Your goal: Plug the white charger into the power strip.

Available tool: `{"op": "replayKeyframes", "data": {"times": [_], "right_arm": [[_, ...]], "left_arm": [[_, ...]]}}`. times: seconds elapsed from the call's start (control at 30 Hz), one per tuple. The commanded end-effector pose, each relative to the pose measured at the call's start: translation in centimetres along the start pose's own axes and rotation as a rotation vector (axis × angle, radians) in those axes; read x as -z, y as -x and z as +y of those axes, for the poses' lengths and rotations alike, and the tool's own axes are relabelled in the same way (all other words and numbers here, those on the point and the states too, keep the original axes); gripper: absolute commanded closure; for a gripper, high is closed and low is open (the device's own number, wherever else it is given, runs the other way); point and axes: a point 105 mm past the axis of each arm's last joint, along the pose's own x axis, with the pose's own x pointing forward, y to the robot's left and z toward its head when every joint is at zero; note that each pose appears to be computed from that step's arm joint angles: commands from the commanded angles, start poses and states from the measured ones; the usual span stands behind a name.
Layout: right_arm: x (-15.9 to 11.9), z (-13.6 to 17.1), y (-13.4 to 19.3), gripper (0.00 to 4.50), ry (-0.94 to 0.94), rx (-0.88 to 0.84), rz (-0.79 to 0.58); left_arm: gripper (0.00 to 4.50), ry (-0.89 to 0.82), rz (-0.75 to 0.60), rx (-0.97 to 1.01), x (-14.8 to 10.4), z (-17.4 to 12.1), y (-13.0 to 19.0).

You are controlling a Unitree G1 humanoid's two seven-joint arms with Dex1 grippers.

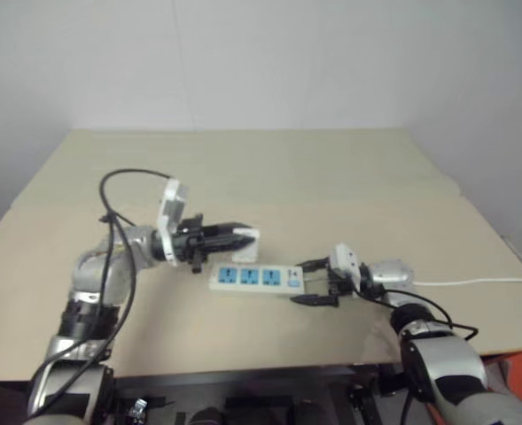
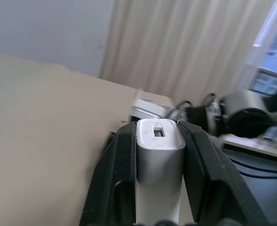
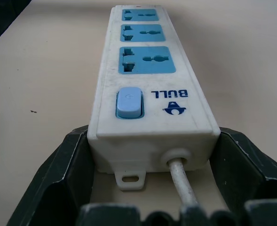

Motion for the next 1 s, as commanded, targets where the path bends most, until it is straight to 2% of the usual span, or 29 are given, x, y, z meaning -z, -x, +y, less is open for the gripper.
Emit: {"op": "replayKeyframes", "data": {"times": [0.03,0.3,0.6,1.0], "right_arm": [[0.8,1.0,-0.2,1.09,0.004,-0.066,0.047],[0.6,1.1,-0.6,1.09,0.006,-0.074,0.036],[0.7,1.3,-0.9,1.09,0.008,-0.087,0.037],[0.8,1.4,-0.8,1.09,0.010,-0.084,0.036]], "left_arm": [[3.50,-0.046,-0.045,0.025,-0.3,0.6,-0.1],[3.50,-0.051,-0.149,0.094,0.5,1.3,-0.6],[3.50,-0.098,-0.094,0.199,2.4,1.4,-2.7],[3.50,-0.109,-0.069,0.191,3.6,2.7,-4.1]]}}
